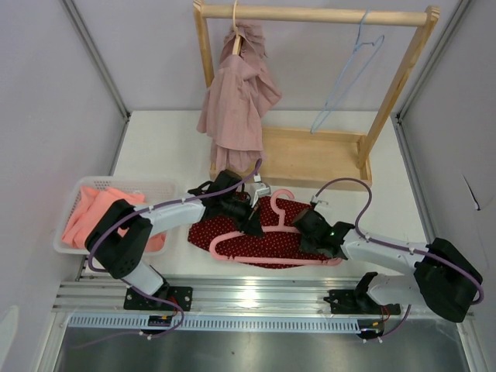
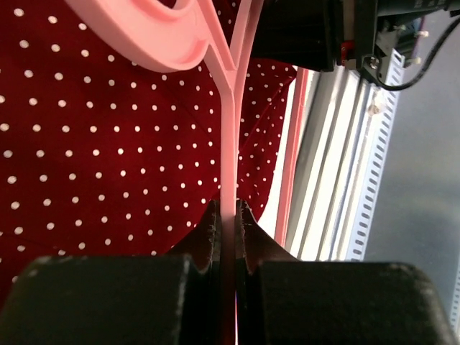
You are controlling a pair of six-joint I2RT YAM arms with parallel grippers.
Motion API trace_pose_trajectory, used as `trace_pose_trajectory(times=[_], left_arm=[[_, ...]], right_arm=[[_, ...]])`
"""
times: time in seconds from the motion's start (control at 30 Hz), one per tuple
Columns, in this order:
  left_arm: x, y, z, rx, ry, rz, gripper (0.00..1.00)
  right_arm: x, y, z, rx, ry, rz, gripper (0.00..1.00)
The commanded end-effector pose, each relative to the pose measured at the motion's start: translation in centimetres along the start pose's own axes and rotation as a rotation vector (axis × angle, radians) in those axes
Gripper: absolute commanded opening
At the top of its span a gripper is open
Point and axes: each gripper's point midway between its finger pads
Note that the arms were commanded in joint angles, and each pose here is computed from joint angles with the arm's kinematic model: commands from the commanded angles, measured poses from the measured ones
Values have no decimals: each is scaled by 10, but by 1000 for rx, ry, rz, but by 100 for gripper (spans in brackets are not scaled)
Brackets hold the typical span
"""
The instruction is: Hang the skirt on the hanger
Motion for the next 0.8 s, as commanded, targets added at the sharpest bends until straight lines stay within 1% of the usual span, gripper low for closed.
trace_pose_trajectory(times=[0.0, 0.17, 0.23, 0.3, 0.47, 0.53, 0.57, 0.63, 0.67, 0.77], left_arm=[[11, 16, 1, 78, -27, -26, 0], [20, 31, 3, 161, -49, -35, 0], [26, 37, 5, 196, -61, -45, 0], [27, 37, 4, 185, -65, -54, 0], [32, 15, 2, 60, -120, -111, 0], [36, 9, 5, 41, -155, -131, 0], [38, 2, 5, 4, -176, -146, 0], [39, -1, 7, -7, -180, -145, 0], [39, -9, 8, -58, -190, -145, 0], [36, -18, 9, -101, -187, -137, 0]], right_arm=[[11, -4, -14, -17, -35, -43, 23], [43, -13, -22, -23, -61, -104, 25], [54, -10, -22, -4, -67, -104, 28], [65, -8, -22, 8, -72, -107, 29], [77, 9, -8, 41, -90, -75, 34], [77, 13, 1, 50, -99, -68, 39], [76, 16, 7, 65, -103, -66, 41], [74, 15, 13, 63, -106, -72, 44], [75, 15, 16, 62, -111, -74, 46], [71, 14, 25, 55, -123, -74, 48]])
Point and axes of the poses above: each gripper's point midway between its finger pads, its own z axis back along the fingers, its own y axis along the line the jaws close on, x = y × z, and after that the axes turned 12 degrees about -z, right-handed
